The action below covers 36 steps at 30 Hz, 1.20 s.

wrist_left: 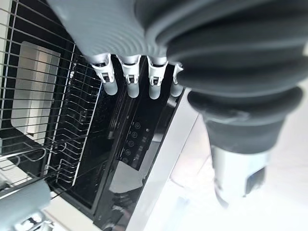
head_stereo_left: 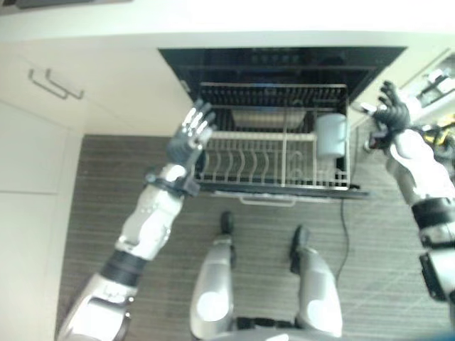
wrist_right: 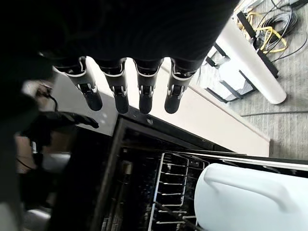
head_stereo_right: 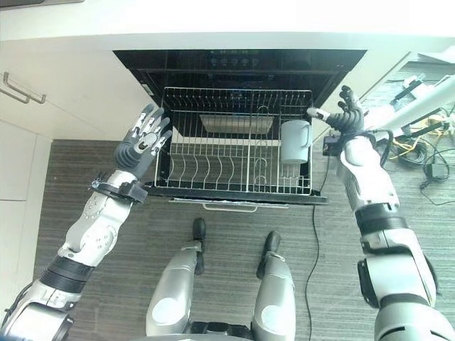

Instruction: Place the dishes in the dishwasher.

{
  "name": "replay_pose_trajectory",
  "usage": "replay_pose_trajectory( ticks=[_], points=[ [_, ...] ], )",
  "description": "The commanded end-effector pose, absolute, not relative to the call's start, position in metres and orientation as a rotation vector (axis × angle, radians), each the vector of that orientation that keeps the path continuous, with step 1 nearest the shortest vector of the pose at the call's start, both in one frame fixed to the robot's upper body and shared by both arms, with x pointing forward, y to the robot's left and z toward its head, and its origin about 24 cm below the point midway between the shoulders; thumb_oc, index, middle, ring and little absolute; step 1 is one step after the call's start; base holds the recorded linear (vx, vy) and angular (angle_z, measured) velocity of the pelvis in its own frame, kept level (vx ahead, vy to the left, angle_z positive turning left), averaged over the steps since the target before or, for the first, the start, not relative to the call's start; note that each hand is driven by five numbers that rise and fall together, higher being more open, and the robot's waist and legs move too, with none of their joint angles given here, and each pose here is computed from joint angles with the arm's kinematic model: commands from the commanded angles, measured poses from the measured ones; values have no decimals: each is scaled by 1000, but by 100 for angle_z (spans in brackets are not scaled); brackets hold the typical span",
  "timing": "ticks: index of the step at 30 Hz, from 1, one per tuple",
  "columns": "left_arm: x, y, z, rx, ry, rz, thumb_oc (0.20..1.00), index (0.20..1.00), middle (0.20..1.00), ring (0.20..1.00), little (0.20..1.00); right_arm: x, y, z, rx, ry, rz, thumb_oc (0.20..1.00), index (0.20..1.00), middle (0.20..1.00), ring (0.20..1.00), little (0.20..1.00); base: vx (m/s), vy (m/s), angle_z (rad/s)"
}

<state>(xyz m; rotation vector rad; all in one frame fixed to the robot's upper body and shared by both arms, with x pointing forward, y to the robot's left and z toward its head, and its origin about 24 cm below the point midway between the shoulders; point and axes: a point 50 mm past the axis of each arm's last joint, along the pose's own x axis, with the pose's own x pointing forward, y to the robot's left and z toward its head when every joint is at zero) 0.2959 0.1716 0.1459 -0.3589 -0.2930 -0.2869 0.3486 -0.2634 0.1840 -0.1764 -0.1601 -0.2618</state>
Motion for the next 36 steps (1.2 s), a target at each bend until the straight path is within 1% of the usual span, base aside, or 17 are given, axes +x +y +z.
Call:
replay_pose_trajectory(
  ticks=[1, 3, 5, 8, 12, 14, 18, 20, 24, 25, 27, 29, 31, 33, 36],
  points=[
    [275, 173, 169, -350, -506, -299, 1000, 1000, 1000, 1000, 1000, 338, -259, 175, -146, -183, -258, 1000, 1000, 1000, 1000, 1000, 90, 41, -13],
    [266, 182, 169, -344, -549, -277, 1000, 1000, 1000, 1000, 1000, 314, -254, 150, -113, -186, -240, 1000, 1000, 1000, 1000, 1000, 96, 11, -16],
    [250, 199, 167, -319, -609, -219, 1000, 1000, 1000, 1000, 1000, 282, -252, 125, -50, -192, -203, 1000, 1000, 1000, 1000, 1000, 118, -36, -12],
    [236, 214, 163, -286, -630, -151, 1000, 1000, 1000, 1000, 1000, 256, -251, 116, 7, -235, -184, 1000, 1000, 1000, 1000, 1000, 122, -60, -13],
    [217, 231, 152, -286, -610, -64, 1000, 1000, 1000, 1000, 1000, 239, -248, 131, 4, -335, -119, 1000, 1000, 1000, 1000, 1000, 158, -51, -9],
    [211, 233, 150, -270, -602, -41, 1000, 1000, 1000, 1000, 1000, 237, -244, 140, -95, -380, -96, 1000, 1000, 1000, 1000, 1000, 65, -29, -1],
    [200, 240, 140, -330, -584, -24, 1000, 1000, 1000, 1000, 1000, 235, -255, 150, -143, -387, -100, 1000, 1000, 1000, 1000, 1000, 27, 200, 23],
    [202, 236, 139, -353, -580, -38, 1000, 1000, 1000, 1000, 1000, 235, -267, 153, -164, -381, -140, 1000, 1000, 1000, 1000, 1000, -40, 700, 10],
    [211, 235, 139, -403, -585, -45, 1000, 1000, 1000, 1000, 1000, 242, -275, 170, -189, -405, -130, 1000, 1000, 1000, 1000, 1000, -83, 902, 11],
    [218, 234, 143, -395, -590, -89, 1000, 1000, 1000, 1000, 1000, 245, -278, 178, -226, -431, -163, 1000, 1000, 1000, 1000, 1000, -97, 987, -25],
    [228, 230, 144, -413, -564, -171, 1000, 1000, 1000, 1000, 1000, 244, -284, 177, -189, -459, -193, 1000, 1000, 1000, 1000, 1000, -26, 579, 2],
    [234, 229, 141, -331, -506, -239, 1000, 1000, 1000, 1000, 1000, 234, -291, 160, -120, -431, -266, 1000, 1000, 1000, 1000, 1000, -35, 481, 38],
    [225, 235, 142, -311, -493, -238, 1000, 1000, 1000, 1000, 1000, 230, -291, 151, -89, -386, -256, 1000, 1000, 1000, 1000, 1000, -82, 623, -3],
    [214, 242, 140, -337, -477, -240, 1000, 1000, 1000, 1000, 1000, 226, -287, 152, -70, -393, -255, 1000, 1000, 1000, 1000, 1000, -113, 839, -71],
    [214, 233, 138, -351, -469, -255, 1000, 1000, 1000, 1000, 1000, 225, -284, 154, -66, -400, -270, 1000, 1000, 1000, 1000, 1000, -105, 624, -12]
  ],
)
